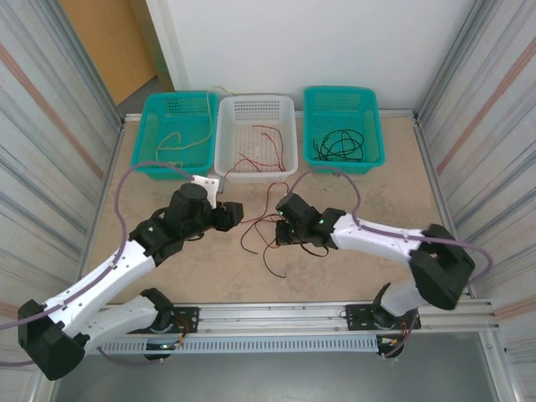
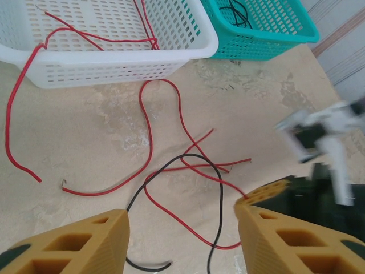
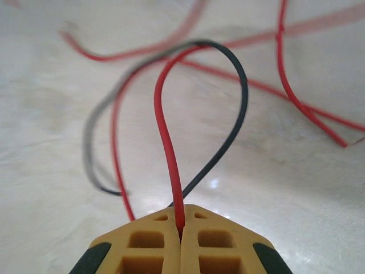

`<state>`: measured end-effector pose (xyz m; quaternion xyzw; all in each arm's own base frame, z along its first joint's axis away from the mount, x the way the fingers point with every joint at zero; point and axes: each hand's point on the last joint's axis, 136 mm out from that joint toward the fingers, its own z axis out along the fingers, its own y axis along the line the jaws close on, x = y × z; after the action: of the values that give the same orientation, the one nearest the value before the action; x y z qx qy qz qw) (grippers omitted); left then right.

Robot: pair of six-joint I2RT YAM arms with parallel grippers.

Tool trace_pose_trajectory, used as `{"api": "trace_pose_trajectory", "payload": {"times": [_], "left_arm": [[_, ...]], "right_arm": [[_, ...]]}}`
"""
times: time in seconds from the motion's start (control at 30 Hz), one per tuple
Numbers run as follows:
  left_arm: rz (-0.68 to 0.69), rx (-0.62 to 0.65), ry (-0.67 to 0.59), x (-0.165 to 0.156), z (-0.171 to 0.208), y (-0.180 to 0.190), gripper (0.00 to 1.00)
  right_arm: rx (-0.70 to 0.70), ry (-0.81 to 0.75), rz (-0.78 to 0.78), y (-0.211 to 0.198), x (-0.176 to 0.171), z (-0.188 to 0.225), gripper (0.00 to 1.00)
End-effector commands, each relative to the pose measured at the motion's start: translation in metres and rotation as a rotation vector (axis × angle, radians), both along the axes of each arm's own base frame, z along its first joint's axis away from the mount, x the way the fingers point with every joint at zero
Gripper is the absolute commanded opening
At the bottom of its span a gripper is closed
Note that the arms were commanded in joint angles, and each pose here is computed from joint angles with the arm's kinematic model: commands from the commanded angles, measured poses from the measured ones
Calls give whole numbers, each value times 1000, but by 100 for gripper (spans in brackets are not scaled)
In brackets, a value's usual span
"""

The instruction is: Untangle the cables

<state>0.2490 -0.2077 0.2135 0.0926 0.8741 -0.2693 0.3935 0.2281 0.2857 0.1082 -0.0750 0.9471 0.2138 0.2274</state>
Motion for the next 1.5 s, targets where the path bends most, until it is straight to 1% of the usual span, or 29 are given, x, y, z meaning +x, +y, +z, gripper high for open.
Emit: {"api": "trace_pose_trajectory", "payload": {"times": [0.0,0.17,0.27,0.33,0.43,0.6,0.73,0.83,0.97,1.07,1.1,1.2,1.3,1.37,1.47], "left_arm": [[-43,-58,-15,1,4,-12,62],[-135,-122,-22,-3,14,-35,74],[-214,-161,-44,-12,21,-54,81],[-246,-157,-52,-17,22,-64,83],[-217,-103,-32,-13,11,-64,80],[-166,-56,-3,-7,-5,-58,75],[-172,-60,0,-8,-8,-58,73],[-170,-49,6,-8,-11,-57,72],[-171,-50,14,-10,-14,-57,72],[-200,-86,8,-13,-6,-62,72],[-233,-111,-4,-16,1,-67,72],[-324,-185,-37,-27,27,-78,70],[-386,-236,-107,-37,55,-81,70],[-397,-233,-151,-40,68,-77,71],[-386,-196,-195,-40,76,-69,70]], "right_arm": [[33,-134,40,-7,-2,58,0],[152,-249,101,-3,-14,119,0],[180,-279,117,-1,-16,138,0],[201,-300,132,1,-18,150,0],[241,-337,138,1,-20,167,0],[296,-389,137,-5,-24,191,0],[314,-428,130,-13,-26,205,0],[377,-477,136,-20,-33,228,0],[426,-504,141,-25,-36,243,0],[431,-502,134,-27,-35,243,0],[428,-499,132,-28,-34,242,0],[418,-487,132,-27,-33,237,0],[403,-483,123,-27,-30,234,0],[395,-480,116,-27,-28,232,0],[389,-474,113,-28,-28,229,0]]}}
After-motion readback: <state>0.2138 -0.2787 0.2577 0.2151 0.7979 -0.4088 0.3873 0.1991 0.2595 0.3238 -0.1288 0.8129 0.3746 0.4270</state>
